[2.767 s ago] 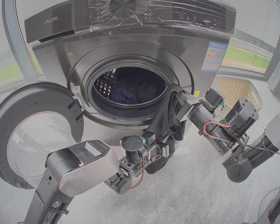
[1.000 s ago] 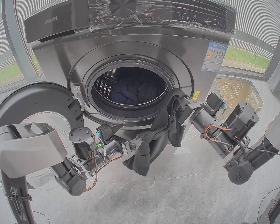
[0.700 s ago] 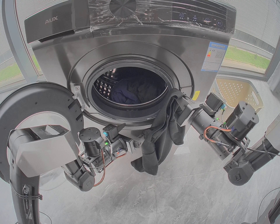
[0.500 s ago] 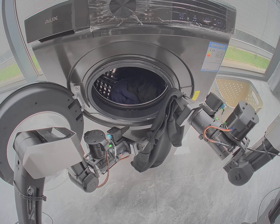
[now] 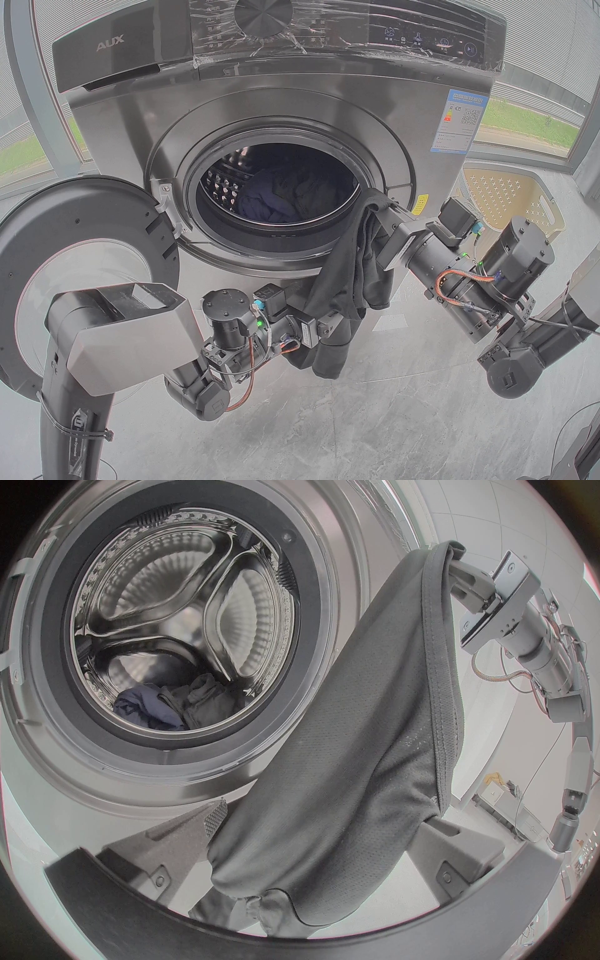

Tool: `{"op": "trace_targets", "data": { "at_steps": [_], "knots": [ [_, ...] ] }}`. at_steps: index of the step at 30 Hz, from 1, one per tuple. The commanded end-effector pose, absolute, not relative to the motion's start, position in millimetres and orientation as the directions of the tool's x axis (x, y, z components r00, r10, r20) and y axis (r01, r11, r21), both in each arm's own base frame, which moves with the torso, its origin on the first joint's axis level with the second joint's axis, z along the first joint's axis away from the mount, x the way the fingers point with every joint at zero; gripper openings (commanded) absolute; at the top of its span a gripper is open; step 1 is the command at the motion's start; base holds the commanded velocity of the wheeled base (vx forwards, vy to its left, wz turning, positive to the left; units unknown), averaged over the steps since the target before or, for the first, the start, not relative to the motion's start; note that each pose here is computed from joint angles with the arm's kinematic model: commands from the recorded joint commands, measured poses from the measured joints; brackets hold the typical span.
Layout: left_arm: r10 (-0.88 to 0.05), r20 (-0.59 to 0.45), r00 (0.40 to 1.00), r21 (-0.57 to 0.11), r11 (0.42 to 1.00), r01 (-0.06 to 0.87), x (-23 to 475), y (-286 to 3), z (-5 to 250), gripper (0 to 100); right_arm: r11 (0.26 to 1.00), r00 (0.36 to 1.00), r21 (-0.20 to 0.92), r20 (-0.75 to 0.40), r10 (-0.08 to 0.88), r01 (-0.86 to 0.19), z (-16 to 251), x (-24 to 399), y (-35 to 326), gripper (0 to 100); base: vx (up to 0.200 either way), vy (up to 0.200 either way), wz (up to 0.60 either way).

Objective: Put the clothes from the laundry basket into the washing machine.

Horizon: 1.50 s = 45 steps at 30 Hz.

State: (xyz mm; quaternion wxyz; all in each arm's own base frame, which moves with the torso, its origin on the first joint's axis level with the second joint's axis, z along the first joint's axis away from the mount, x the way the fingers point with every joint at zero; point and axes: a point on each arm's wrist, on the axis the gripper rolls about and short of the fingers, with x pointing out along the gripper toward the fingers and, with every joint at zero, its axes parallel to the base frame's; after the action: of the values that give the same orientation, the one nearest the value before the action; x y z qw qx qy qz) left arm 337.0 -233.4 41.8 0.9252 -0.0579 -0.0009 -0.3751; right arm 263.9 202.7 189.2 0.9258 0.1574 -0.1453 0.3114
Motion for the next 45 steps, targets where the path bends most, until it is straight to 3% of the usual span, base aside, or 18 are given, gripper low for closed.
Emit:
{"op": "trace_targets", "data": {
  "at_steps": [1, 12, 13, 21, 27, 36, 45],
  "knots": [
    [-0.705, 0.044, 0.707, -0.107, 0.701, 0.705, 338.1, -242.1, 36.6, 100, 0.754, 0.762, 0.201, 0.365, 0.535, -0.625, 188.4, 263.5, 204.3, 0, 0.000, 0.000, 0.00],
    [-0.724, 0.065, 0.687, -0.104, 0.680, 0.726, 342.8, -263.0, 25.1, 100, 0.754, 0.762, 0.202, 0.365, 0.534, -0.625, 188.3, 263.6, 204.9, 0, 0.000, 0.000, 0.00],
    [-0.723, 0.067, 0.688, -0.104, 0.681, 0.725, 343.2, -263.3, 25.0, 0, 0.754, 0.762, 0.202, 0.365, 0.534, -0.625, 188.3, 263.6, 204.9, 0, 0.000, 0.000, 0.00],
    [-0.721, 0.086, 0.688, -0.101, 0.680, 0.726, 342.0, -263.9, 29.9, 0, 0.754, 0.763, 0.202, 0.362, 0.535, -0.625, 187.4, 263.7, 205.0, 0, 0.000, 0.000, 0.00],
    [-0.706, 0.131, 0.696, -0.093, 0.690, 0.718, 329.8, -247.4, 67.8, 0, 0.760, 0.769, 0.202, 0.358, 0.529, -0.617, 186.3, 265.2, 202.3, 0, 0.000, 0.000, 0.00],
    [-0.665, 0.151, 0.731, -0.087, 0.728, 0.680, 281.6, -188.1, 126.2, 0, 0.763, 0.772, 0.202, 0.358, 0.526, -0.614, 186.5, 265.8, 200.8, 0, 0.000, 0.000, 0.00],
    [-0.549, 0.145, 0.823, -0.096, 0.820, 0.564, 282.4, -131.7, 136.3, 0, 0.764, 0.774, 0.202, 0.347, 0.529, -0.613, 184.4, 263.1, 198.8, 0, 0.000, 0.000, 0.00]
  ]
}}
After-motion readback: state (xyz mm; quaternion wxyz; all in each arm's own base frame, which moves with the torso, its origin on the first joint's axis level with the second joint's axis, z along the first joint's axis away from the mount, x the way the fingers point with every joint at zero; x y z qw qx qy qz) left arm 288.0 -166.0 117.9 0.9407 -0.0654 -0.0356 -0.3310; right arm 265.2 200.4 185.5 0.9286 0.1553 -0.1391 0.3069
